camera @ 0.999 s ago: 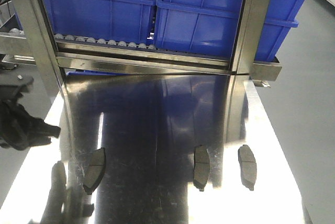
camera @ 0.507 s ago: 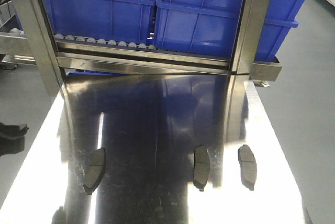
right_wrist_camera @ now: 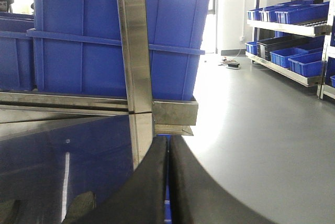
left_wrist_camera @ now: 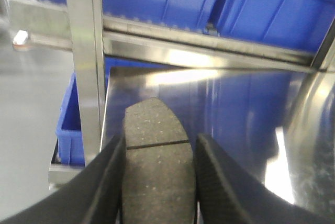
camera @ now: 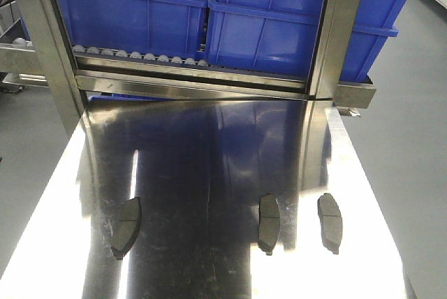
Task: Move and align brake pads A on conveyor
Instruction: 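Lift the grasped brake pad off the table with the left gripper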
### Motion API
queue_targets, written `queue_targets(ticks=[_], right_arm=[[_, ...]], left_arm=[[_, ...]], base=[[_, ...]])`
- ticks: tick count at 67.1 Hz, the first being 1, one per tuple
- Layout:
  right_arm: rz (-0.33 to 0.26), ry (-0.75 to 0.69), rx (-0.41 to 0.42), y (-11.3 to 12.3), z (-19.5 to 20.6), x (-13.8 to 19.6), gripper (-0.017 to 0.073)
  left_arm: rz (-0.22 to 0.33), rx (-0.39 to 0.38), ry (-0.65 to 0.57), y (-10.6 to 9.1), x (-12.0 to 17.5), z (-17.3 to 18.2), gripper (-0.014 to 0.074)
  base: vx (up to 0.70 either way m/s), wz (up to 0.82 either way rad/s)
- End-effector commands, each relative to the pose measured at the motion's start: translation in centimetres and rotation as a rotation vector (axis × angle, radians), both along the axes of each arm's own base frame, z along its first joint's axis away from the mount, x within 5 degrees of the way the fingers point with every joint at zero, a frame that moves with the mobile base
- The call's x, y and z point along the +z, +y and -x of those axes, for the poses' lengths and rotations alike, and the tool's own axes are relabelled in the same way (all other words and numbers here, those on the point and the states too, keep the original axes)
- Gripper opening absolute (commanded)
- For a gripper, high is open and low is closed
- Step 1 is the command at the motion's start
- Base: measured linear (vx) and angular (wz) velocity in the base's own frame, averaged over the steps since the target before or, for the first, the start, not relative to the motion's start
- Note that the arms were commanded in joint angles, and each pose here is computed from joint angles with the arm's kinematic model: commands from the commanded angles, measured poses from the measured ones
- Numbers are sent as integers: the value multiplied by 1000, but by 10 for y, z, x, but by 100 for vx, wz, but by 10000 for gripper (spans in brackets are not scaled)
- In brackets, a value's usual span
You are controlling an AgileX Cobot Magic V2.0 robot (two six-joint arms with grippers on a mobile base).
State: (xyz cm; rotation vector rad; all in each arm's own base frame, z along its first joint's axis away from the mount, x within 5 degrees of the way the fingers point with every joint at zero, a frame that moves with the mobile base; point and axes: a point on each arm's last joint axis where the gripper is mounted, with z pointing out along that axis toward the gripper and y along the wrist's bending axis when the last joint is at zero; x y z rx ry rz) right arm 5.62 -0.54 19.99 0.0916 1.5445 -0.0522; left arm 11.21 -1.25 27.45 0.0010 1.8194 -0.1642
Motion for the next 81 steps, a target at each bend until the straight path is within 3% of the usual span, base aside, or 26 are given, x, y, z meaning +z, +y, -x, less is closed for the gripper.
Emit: queue_targets(ticks=[1, 70, 81], right_arm=[[24, -67, 3, 1, 0, 3, -12], [24, -67, 4, 1, 0, 3, -12], [55, -80, 5, 1, 1, 5, -12]], left_arm=[[34, 26, -165, 2, 17, 1, -6], [34, 27, -161, 2, 14, 1, -6], [34, 27, -161, 2, 14, 1, -6]], base=[[0, 0], [0, 0], [0, 0]])
